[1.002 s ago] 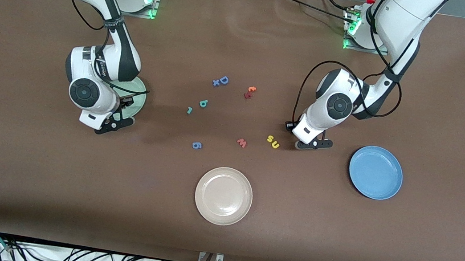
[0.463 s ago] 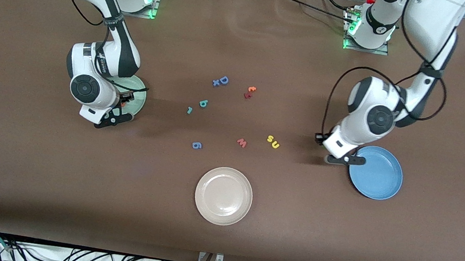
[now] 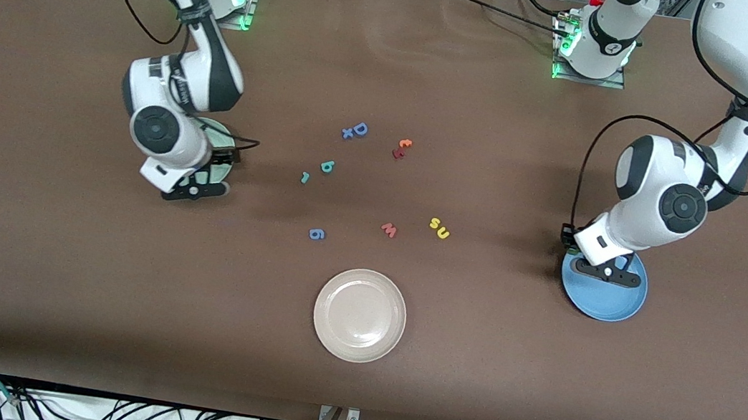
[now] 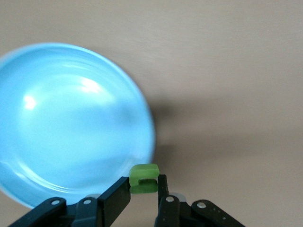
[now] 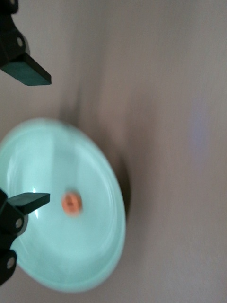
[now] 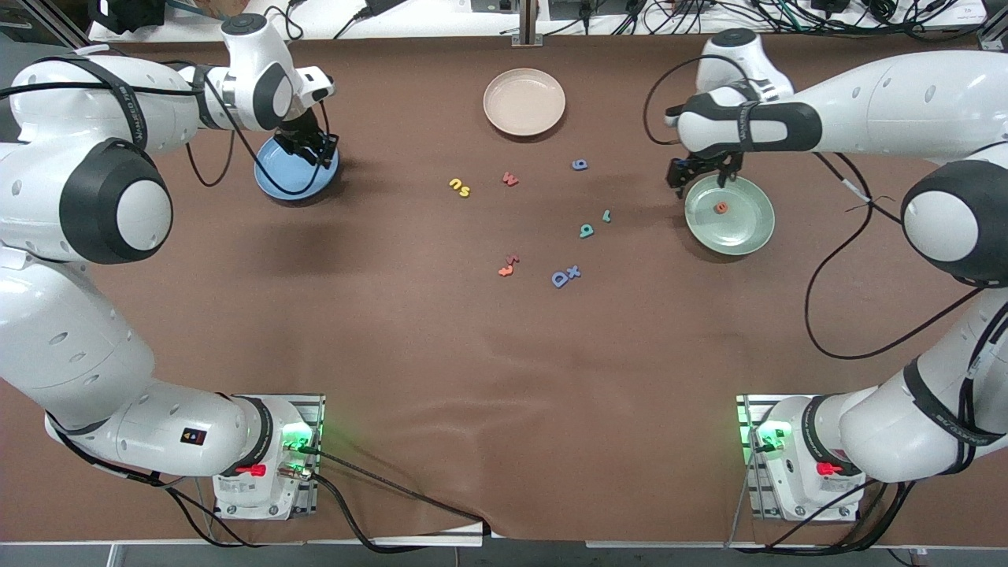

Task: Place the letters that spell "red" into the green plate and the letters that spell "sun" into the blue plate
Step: 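Drop the orange letter on the green plate while the left drops u on blue, then grasp a teal letter with the right gripper while the left gripper returns, then carry the teal letter to the green plate while the left reaches yellow letters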

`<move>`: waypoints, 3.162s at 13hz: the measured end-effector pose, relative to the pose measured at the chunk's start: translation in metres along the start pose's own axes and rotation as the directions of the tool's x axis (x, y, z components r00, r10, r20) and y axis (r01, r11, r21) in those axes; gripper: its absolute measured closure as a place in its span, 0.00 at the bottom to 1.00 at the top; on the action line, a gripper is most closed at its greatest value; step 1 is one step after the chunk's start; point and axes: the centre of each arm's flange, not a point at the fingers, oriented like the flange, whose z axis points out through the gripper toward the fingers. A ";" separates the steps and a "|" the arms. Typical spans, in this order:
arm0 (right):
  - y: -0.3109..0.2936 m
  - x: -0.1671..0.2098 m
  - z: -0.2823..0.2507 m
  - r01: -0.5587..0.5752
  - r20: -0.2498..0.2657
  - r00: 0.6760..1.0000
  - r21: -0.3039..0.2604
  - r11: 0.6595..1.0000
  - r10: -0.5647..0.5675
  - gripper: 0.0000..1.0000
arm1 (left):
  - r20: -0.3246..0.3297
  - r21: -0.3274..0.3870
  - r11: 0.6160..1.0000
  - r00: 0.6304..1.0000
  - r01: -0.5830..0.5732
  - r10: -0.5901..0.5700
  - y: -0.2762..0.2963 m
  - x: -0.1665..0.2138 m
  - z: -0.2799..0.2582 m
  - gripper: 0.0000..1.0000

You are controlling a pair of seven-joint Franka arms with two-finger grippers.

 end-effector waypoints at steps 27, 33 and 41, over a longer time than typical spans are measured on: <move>-0.208 -0.023 0.052 -0.707 -0.056 0.691 0.156 0.690 0.721 0.51 | -0.033 -0.133 0.851 0.856 0.507 -0.515 0.130 0.021 0.002 0.07; -0.211 -0.024 0.051 -0.699 -0.059 0.699 0.158 0.698 0.713 0.71 | 0.043 -0.157 0.586 0.599 0.795 -0.800 0.181 0.018 -0.004 0.10; -0.149 -0.011 0.017 -0.532 -0.034 0.847 0.002 0.847 0.531 0.71 | 0.104 -0.136 0.406 0.421 0.904 -0.901 0.236 0.018 0.012 0.10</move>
